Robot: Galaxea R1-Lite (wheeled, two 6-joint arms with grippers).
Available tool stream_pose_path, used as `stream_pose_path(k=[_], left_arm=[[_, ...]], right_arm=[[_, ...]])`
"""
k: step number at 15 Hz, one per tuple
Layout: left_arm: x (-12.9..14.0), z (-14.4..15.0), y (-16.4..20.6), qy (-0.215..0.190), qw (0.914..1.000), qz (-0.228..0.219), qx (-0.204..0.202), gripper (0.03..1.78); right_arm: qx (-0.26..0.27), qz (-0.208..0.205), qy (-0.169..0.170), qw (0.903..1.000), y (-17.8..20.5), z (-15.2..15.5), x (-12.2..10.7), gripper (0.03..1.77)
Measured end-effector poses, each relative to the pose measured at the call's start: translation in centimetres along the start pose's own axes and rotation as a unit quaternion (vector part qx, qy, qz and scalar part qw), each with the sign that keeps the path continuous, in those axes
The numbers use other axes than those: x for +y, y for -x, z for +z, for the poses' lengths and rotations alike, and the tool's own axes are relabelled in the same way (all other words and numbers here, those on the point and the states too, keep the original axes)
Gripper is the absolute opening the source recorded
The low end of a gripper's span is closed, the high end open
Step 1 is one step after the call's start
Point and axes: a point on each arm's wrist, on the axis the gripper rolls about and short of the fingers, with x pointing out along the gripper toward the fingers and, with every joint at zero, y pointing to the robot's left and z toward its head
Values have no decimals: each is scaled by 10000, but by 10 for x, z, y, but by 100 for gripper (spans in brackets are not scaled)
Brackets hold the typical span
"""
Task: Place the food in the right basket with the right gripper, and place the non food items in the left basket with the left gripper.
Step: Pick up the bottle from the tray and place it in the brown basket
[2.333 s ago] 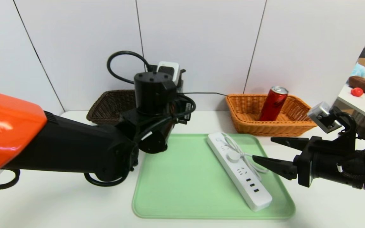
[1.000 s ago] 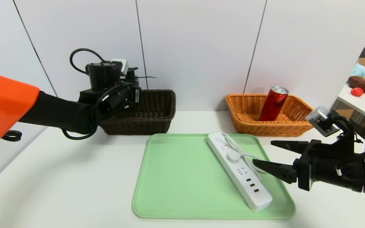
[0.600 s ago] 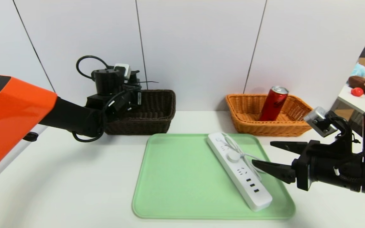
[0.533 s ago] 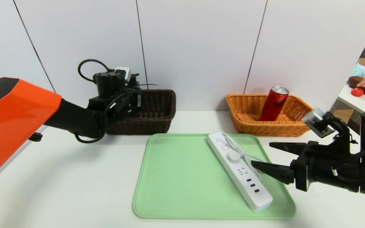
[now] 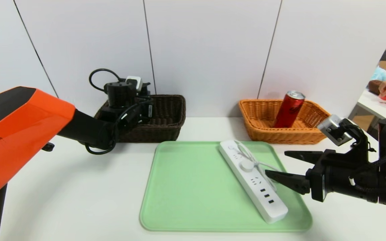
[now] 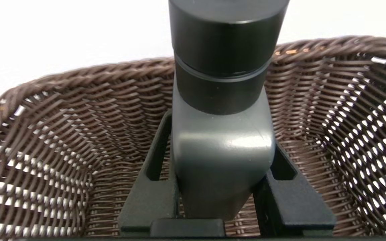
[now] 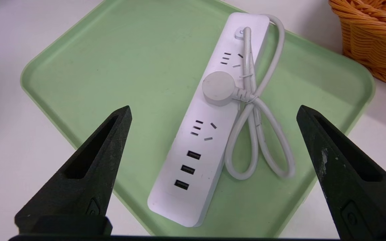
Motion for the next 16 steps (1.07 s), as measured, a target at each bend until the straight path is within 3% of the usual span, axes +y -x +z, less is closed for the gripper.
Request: stream_pose_path(k=[5, 9, 16], left_arm=[[0, -2, -1, -7, 10000, -82, 25, 62], [1, 1, -3, 9, 9999, -116, -35, 107], [5, 15, 5, 25, 9999, -82, -147, 144]], right_arm=[[5, 2, -3, 10000, 0, 0, 0, 170], [11, 22, -4, 10000, -1, 0, 1, 170], [28, 41, -18, 10000, -3, 0, 0, 170]])
